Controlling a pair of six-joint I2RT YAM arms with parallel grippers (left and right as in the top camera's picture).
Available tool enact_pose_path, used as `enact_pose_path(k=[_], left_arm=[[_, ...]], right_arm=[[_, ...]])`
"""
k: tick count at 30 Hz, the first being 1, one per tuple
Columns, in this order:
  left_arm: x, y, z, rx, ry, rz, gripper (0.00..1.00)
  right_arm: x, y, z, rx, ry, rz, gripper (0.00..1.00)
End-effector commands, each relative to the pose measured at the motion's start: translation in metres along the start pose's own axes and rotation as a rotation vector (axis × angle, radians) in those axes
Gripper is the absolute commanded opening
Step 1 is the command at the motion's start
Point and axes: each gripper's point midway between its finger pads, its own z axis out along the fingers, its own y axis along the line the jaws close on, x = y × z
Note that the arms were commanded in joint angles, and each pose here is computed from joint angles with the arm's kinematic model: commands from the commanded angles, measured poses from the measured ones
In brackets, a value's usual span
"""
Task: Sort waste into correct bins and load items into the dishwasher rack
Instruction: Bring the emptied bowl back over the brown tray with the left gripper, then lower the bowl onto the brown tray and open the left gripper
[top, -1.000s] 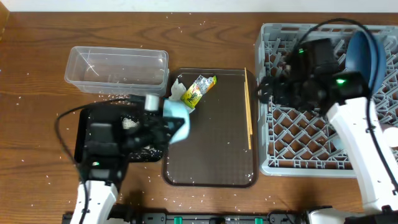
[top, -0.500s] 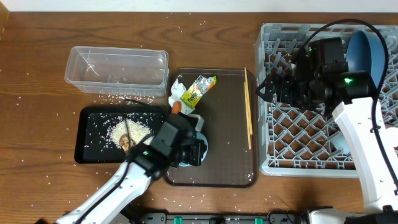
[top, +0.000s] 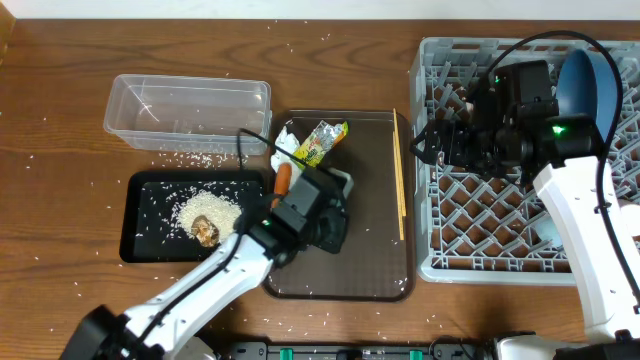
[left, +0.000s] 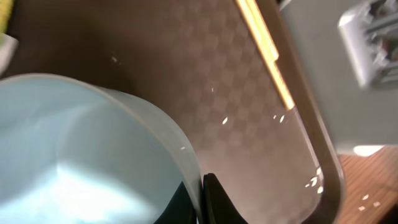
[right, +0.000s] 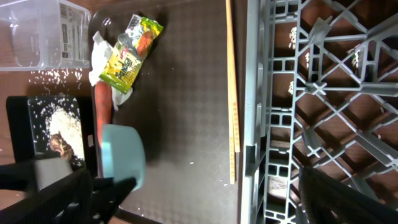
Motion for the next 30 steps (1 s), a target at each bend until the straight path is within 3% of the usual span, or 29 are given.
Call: enact_pose_path(k=[1, 7, 22, 30], left_arm=[[-0.004, -0.003, 0.006, -0.039, 0.002, 0.085, 0.06], [0.006, 0.000, 0.015, -0.137, 0.023, 0.189, 0.06], [0.015, -0.001, 0.015, -0.171, 0.057, 0.358, 0.06], [0.030, -0.001, 0.014, -0.145, 0.122, 0.372, 0.06]], right_arm=[[0.001, 0.007, -0.005, -0.016, -0.010, -0.003, 0.99], [0.001, 0.007, -0.005, -0.016, -0.011, -0.003, 0.99], [0.002, 0.006, -0.005, -0.014, -0.005, -0.001, 0.99], [0.004, 0.005, -0.005, -0.011, 0.003, 0.002, 0.99]])
